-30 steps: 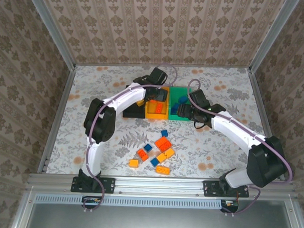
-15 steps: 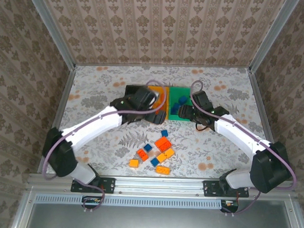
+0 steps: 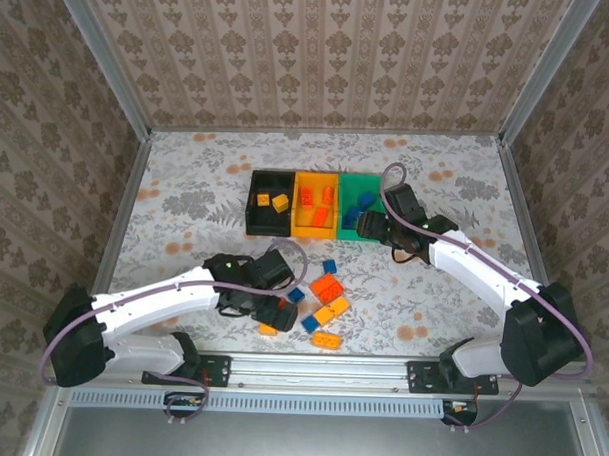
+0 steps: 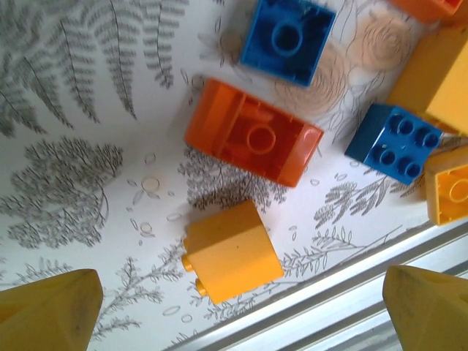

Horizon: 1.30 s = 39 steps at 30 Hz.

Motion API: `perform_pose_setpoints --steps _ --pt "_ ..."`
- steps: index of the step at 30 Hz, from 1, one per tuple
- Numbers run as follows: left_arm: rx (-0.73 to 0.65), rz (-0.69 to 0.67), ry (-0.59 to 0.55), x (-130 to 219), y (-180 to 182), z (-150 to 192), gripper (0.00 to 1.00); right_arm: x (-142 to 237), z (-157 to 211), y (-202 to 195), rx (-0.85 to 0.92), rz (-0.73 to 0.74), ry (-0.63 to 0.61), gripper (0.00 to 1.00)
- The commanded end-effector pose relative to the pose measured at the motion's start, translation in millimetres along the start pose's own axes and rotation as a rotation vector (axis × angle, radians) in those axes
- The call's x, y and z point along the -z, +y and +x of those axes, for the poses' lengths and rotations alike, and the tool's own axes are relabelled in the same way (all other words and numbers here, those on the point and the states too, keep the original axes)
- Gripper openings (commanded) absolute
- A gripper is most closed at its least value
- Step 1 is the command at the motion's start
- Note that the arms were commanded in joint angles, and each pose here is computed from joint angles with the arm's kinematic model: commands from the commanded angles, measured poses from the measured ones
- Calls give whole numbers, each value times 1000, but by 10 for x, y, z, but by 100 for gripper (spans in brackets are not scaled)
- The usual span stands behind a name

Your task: Sort the legos into containers by color

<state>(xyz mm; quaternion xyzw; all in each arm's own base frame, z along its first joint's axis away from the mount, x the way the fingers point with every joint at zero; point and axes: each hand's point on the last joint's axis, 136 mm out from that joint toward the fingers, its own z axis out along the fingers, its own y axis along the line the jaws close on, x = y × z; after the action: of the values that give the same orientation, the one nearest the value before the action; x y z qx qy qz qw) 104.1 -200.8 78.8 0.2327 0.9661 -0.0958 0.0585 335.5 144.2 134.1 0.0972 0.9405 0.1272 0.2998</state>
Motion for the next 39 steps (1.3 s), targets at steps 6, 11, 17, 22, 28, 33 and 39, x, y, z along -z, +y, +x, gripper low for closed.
perform_pose_setpoints --steps 6,11,17,22,28,33,39 --pt "38 3 128 -344 -31 188 93 -8 22 -28 9 -5 -1 76" --pt "26 -13 166 -502 -24 206 81 12 8 -35 7 -7 -5 76" --pt "10 -50 186 -582 33 225 66 37 0 -51 1 -10 -13 76" --pt "12 -67 194 -557 77 260 52 38 -14 -72 -7 -7 -16 76" --pt "12 -93 117 -267 119 145 44 42 -21 -64 -13 -12 -15 76" --pt "42 -120 -123 264 194 -407 44 56 -36 -60 -21 -16 -21 76" --pt "156 -127 -498 795 497 -1478 44 34 -35 -72 -29 -9 -16 76"
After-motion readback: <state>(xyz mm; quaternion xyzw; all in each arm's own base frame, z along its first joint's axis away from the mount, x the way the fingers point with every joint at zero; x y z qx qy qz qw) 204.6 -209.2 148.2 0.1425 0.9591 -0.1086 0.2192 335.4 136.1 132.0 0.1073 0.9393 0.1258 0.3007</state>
